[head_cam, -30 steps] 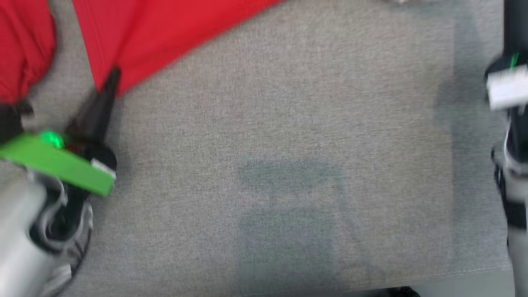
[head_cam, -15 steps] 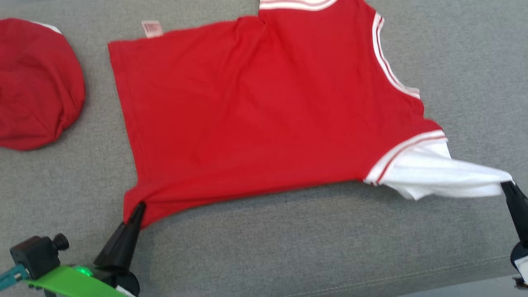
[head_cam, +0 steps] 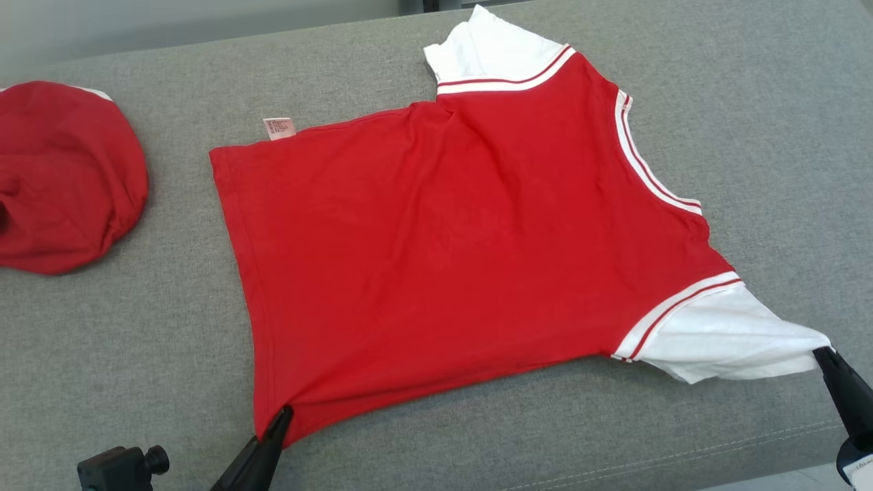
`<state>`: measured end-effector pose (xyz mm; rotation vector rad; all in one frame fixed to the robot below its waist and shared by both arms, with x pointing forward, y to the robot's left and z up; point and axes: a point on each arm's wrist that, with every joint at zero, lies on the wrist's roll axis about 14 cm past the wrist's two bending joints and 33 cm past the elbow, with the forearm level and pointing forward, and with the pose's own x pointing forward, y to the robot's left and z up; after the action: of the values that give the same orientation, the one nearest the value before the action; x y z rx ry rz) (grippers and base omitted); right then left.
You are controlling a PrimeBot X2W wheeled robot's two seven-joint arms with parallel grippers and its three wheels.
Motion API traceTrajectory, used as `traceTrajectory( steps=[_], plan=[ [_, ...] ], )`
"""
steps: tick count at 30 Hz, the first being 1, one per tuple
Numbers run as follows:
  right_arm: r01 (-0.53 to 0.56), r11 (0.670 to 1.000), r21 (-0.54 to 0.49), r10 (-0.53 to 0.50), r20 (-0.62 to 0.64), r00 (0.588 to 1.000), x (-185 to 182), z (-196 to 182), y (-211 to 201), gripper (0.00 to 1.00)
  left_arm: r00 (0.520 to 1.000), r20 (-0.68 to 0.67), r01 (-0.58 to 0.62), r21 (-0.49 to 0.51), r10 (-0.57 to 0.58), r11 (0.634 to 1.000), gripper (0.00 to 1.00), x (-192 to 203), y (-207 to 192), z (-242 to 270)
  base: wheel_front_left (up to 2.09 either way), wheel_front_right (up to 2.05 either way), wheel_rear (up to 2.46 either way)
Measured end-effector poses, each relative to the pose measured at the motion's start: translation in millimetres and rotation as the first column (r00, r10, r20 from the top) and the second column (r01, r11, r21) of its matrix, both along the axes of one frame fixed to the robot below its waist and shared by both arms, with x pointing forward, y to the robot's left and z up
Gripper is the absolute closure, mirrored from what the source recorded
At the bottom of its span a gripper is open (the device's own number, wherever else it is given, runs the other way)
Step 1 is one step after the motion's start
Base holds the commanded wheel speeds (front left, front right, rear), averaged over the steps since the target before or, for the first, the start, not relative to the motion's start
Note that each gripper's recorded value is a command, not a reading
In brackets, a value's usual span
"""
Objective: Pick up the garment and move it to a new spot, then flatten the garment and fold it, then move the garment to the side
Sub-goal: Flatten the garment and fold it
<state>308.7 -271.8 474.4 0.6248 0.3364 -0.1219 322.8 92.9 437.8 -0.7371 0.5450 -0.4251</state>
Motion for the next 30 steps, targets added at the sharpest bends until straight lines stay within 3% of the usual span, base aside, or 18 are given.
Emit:
traceTrajectory(
  steps=[9, 19, 30],
  plan=[
    [-0.066, 0.998, -0.013, 0.067, 0.093, 0.993, 54.8, 13.7, 16.5, 1.00, 1.000, -0.006, 0.022, 0.016, -0.022, 1.000, 1.00, 18.3, 0.0, 4.5, 0.00, 0.00, 0.00],
    [-0.122, 0.990, -0.071, 0.129, 0.110, 0.985, 129.2, 11.7, 25.1, 1.00, 1.000, -0.004, 0.017, 0.071, -0.017, 0.997, 1.00, 63.5, 12.2, 7.4, 0.00, 0.00, 0.00],
    [-0.160, 0.980, -0.120, 0.173, 0.107, 0.979, 178.7, 4.0, 39.6, 1.00, 0.995, -0.058, 0.083, 0.148, -0.075, 0.986, 1.00, 96.7, 6.9, -6.0, 0.00, 0.00, 0.00]
  ],
)
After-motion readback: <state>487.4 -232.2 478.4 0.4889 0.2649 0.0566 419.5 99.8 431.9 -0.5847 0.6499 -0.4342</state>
